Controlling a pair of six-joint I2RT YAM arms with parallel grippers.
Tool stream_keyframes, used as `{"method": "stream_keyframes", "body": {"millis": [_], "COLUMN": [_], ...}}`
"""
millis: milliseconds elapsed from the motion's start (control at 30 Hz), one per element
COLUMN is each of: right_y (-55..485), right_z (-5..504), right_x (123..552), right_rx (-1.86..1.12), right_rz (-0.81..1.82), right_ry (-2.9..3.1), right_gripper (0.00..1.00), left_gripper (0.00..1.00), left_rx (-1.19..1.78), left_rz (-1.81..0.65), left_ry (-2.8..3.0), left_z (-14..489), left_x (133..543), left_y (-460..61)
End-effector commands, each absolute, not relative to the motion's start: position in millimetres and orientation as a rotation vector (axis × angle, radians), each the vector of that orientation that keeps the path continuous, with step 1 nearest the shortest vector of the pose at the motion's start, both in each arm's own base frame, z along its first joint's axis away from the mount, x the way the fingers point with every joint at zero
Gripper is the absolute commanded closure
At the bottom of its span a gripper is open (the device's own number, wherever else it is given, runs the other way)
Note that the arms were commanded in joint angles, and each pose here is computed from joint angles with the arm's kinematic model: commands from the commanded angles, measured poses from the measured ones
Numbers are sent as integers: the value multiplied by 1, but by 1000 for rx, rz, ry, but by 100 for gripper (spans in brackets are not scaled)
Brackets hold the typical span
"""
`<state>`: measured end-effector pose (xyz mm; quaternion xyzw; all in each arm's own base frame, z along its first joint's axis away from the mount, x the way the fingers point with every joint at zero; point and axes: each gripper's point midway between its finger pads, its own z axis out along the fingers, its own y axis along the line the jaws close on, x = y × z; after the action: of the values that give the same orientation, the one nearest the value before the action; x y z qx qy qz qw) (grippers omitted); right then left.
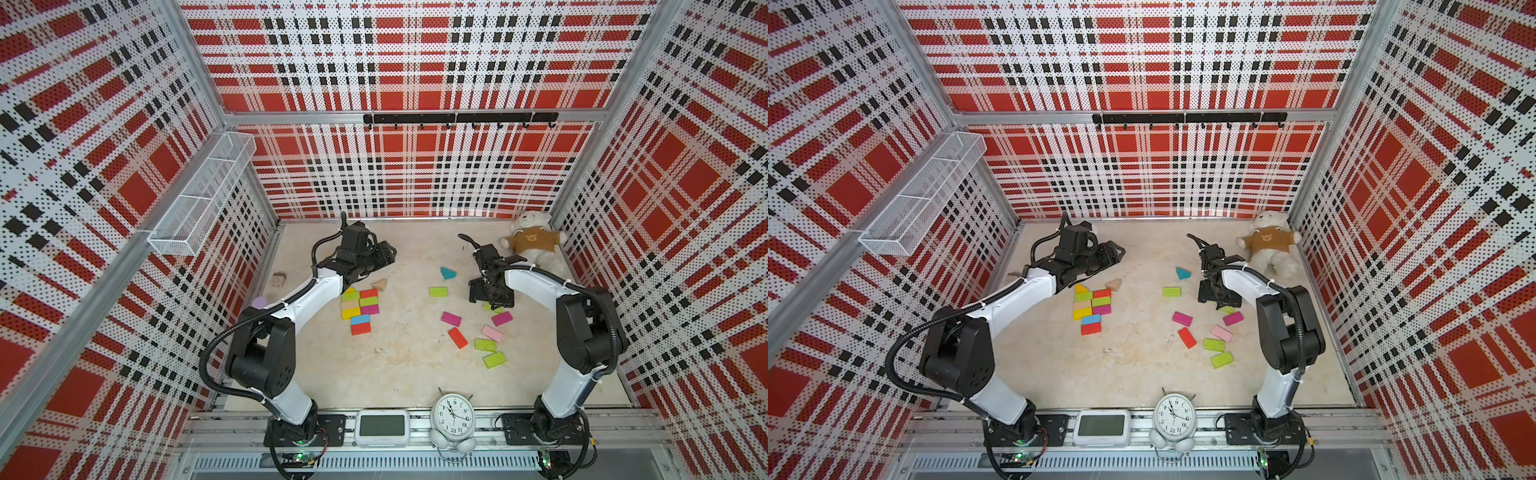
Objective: Assemble a carrot with building blocks
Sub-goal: Assemble the building block at the center of the board.
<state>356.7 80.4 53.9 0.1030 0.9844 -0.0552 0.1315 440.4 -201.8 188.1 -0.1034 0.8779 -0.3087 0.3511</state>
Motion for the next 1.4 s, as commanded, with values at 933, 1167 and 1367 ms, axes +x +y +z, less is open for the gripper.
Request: {"method": "stream_keyframes", "body": {"millis": [933,1167,1367], "right_y": [93,133,150], "right_z": [12,20,22], "right_x": [372,394,415], "right_rx": [285,128,12], "right_rz": [-84,-22,34], "right_ry": [2884,2861,2849], "right_gripper": [38,39,39], "left_gripper": [29,29,29], "left_rx": [-277,-289,-288], "left_rz": [-768,-752,-748], "left_ry": [2273,2272,2275], "left_z": [196,195,193], "left_x": [438,434,434], "left_y": [-194,-190,-191]}}
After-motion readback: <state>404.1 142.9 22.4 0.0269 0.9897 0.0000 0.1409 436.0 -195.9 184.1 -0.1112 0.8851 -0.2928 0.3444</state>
